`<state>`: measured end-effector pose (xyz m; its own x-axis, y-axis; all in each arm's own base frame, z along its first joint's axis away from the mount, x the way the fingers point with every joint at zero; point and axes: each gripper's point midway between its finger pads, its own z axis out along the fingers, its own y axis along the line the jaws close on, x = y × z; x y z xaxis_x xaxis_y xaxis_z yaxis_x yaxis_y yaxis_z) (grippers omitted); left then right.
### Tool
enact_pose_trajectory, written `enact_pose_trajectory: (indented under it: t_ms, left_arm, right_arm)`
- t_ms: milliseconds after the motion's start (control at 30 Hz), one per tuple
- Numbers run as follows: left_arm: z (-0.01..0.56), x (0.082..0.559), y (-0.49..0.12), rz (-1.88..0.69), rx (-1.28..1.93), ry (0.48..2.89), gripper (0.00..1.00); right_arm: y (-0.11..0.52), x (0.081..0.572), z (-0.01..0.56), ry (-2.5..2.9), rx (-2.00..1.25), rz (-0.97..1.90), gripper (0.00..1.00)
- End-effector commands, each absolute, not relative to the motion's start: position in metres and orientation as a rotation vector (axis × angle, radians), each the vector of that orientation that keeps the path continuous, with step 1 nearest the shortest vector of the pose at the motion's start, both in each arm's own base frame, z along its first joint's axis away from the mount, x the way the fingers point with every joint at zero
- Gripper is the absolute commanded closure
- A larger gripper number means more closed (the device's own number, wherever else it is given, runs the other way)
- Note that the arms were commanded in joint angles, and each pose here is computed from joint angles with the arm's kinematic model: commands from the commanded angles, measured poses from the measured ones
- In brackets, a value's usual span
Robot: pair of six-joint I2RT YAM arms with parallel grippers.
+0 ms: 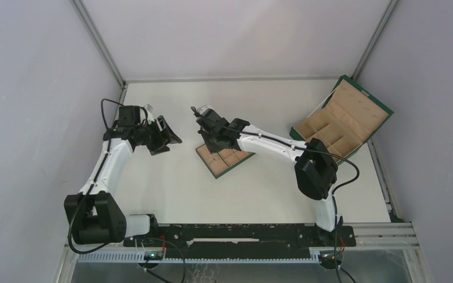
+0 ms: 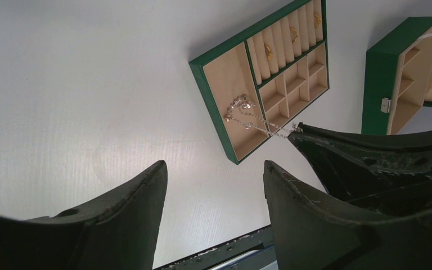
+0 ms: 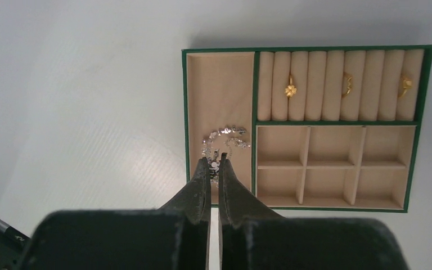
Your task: Organize the mixed jewelry
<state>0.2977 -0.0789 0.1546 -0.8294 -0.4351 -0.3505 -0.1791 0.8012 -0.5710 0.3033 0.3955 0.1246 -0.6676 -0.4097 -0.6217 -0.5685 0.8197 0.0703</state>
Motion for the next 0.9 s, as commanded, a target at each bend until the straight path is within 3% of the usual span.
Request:
enact_pose_trajectory:
  t_ms: [0, 133, 267, 500, 667, 867]
  left_arm:
    - [0.161, 0.299, -0.078, -0.748, -0.455, 2.474, 0.32]
    - [0.161, 0.298, -0.080, -0.757, -0.453, 2.472, 0.32]
    - [0.162, 0.297, -0.082, -0.780, -0.442, 2.465, 0.31]
    - [0.165, 0.295, -0.091, -0.792, -0.364, 2.452, 0.30]
    - [0.167, 0.292, -0.108, -0.573, -0.171, 2.513, 0.27]
    - [0.139, 0.294, -0.121, -0.425, -0.150, 2.577, 0.27]
  right_arm:
    - [0.407, 0.299, 0.117, 2.390, -0.724, 0.387, 0.89]
    - [0.404, 0.299, 0.115, 2.426, -0.728, 0.358, 0.67]
    - [0.399, 0.302, 0.136, 2.388, -0.702, 0.359, 0.55]
    - [0.355, 0.321, 0.195, 2.291, -0.553, 0.306, 0.52]
    - [0.290, 0.324, 0.226, 2.221, -0.305, 0.371, 0.54]
    - [0.204, 0.313, 0.179, 2.411, -0.026, 0.312, 0.53]
